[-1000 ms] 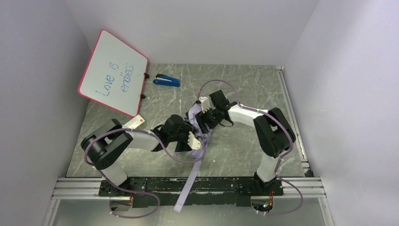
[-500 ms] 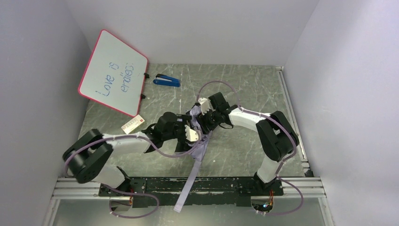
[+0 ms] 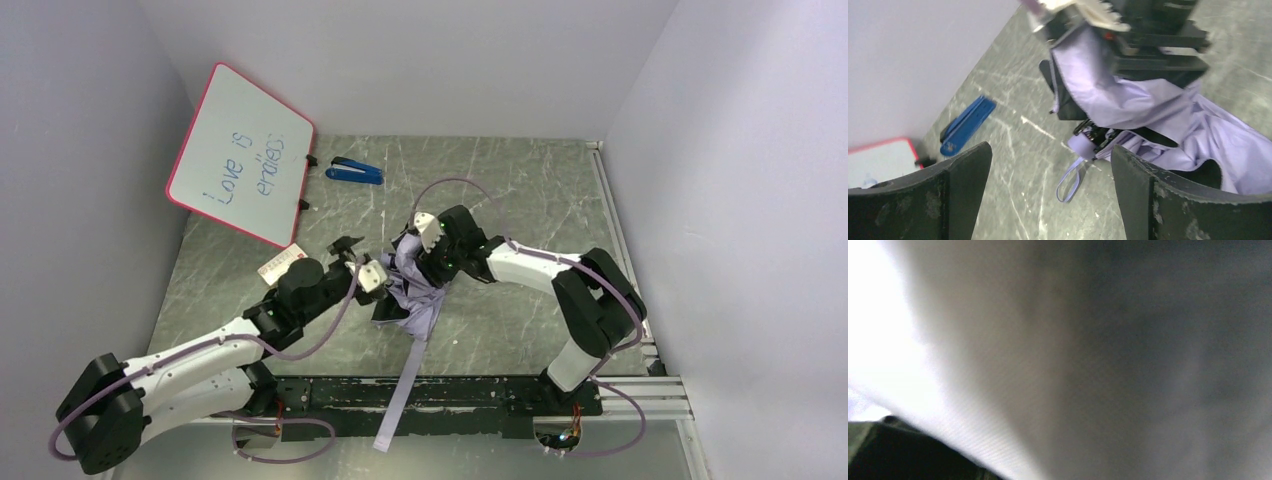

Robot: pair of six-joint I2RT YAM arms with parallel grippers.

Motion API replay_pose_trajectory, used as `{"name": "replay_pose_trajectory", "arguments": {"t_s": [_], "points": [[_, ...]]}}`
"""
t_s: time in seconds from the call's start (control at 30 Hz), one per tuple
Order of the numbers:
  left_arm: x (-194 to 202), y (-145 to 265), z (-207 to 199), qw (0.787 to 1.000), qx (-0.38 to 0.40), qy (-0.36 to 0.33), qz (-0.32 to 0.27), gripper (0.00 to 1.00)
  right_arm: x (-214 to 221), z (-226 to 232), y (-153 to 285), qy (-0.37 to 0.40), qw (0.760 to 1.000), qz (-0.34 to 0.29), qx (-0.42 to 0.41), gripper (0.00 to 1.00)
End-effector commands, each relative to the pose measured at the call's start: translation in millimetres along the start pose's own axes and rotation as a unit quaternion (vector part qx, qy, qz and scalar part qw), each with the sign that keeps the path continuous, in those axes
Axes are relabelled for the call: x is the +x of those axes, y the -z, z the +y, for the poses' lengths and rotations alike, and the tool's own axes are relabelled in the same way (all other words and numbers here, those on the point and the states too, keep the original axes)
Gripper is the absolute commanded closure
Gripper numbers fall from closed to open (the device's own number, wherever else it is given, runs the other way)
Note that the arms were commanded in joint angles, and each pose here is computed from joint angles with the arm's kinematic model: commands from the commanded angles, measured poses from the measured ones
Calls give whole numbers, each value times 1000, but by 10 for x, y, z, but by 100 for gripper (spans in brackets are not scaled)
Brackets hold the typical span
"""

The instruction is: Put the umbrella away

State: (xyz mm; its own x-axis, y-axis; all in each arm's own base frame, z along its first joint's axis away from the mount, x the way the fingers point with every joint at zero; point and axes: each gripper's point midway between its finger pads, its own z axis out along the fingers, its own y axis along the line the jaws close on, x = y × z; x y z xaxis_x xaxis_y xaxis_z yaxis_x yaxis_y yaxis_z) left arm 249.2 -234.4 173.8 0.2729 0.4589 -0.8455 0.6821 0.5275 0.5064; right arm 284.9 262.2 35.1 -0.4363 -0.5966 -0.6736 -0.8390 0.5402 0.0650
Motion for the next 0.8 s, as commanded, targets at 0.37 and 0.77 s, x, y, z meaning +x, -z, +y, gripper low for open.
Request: {"name": "replay_pose_trajectory", "arguments": {"t_s": [0.37,0.77], "points": [[239,-221,1155,965,-163,194,73,5,445,59,-5,285,953,6,103,64],[91,-602,835,991,15,132,33,3,575,62,150,443,883,-9,156,68]]}}
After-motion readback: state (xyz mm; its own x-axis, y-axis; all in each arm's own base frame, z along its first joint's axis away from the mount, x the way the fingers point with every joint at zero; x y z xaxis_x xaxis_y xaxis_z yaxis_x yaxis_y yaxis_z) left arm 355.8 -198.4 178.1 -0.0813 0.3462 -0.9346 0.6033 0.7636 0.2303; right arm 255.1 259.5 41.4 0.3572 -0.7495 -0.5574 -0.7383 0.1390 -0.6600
